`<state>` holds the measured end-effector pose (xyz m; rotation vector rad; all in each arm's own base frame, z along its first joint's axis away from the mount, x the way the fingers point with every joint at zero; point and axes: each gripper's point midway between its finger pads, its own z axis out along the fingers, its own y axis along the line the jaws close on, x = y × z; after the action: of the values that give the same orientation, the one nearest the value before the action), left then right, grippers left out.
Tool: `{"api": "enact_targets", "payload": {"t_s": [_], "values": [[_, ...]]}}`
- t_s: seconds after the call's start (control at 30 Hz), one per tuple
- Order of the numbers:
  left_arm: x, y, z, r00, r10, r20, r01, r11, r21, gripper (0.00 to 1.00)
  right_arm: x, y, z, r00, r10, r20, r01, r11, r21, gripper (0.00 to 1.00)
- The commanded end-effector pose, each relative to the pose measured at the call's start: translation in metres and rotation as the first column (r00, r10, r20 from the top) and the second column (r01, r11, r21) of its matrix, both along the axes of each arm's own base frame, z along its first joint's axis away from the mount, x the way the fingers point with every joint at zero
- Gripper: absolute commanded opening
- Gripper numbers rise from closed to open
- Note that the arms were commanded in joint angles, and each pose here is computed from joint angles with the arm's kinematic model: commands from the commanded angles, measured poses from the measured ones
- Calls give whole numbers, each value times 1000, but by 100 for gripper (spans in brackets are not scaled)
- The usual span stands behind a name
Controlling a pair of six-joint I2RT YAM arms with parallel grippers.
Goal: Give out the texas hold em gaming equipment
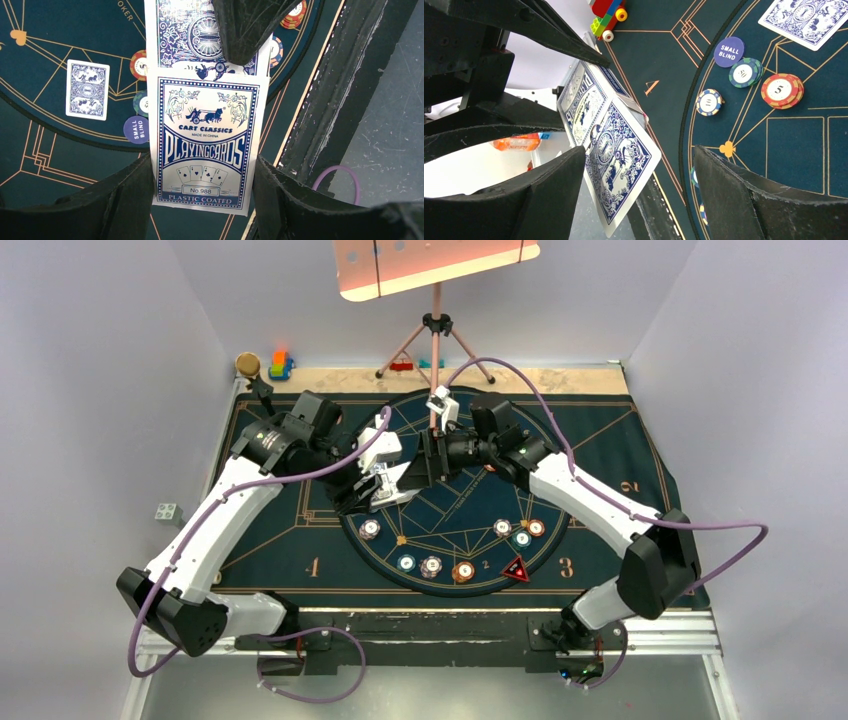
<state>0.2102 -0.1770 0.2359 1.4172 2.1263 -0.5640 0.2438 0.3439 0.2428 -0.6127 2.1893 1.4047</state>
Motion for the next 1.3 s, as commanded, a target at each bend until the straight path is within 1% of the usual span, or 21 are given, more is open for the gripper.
{"api": "enact_targets", "payload": {"t_s": [0.0, 0.1, 0.23, 0.33, 0.43, 0.47, 0.53, 0.8, 1.27], "values": [[2, -4, 17, 999, -12, 53, 15, 999, -51, 0, 6, 1, 38, 997, -15, 82, 9, 997, 72, 83], [2, -4, 17, 999, -10, 53, 13, 999, -52, 0, 9, 5, 39, 998, -14, 69, 9, 997, 79, 82], [2, -5, 17, 998, -12, 55, 15, 998, -56, 0, 11, 8, 33, 999, -14, 47, 11, 997, 74, 77], [1, -4, 18, 998, -12, 59, 15, 998, -57, 0, 10, 6, 31, 999, -23, 40, 20, 997, 69, 68], [1, -4, 18, 998, -14, 60, 17, 998, -55, 0, 9, 1, 29, 999, -33, 37, 30, 998, 61, 57], [1, -4, 18, 998, -14, 62, 18, 998, -55, 0, 10, -2, 27, 999, -39, 33, 37, 998, 57, 55], [1, -4, 18, 998, -17, 62, 20, 998, -57, 0, 11, -6, 25, 998, -50, 27, 48, 998, 50, 53], [2, -6, 23, 997, -20, 73, 25, 997, -70, 0, 15, -22, 20, 996, -86, 29, 86, 996, 21, 52], [1, -6, 23, 997, -19, 73, 24, 997, -73, 0, 21, -42, 22, 989, -136, 59, 137, 991, -9, 44]]}}
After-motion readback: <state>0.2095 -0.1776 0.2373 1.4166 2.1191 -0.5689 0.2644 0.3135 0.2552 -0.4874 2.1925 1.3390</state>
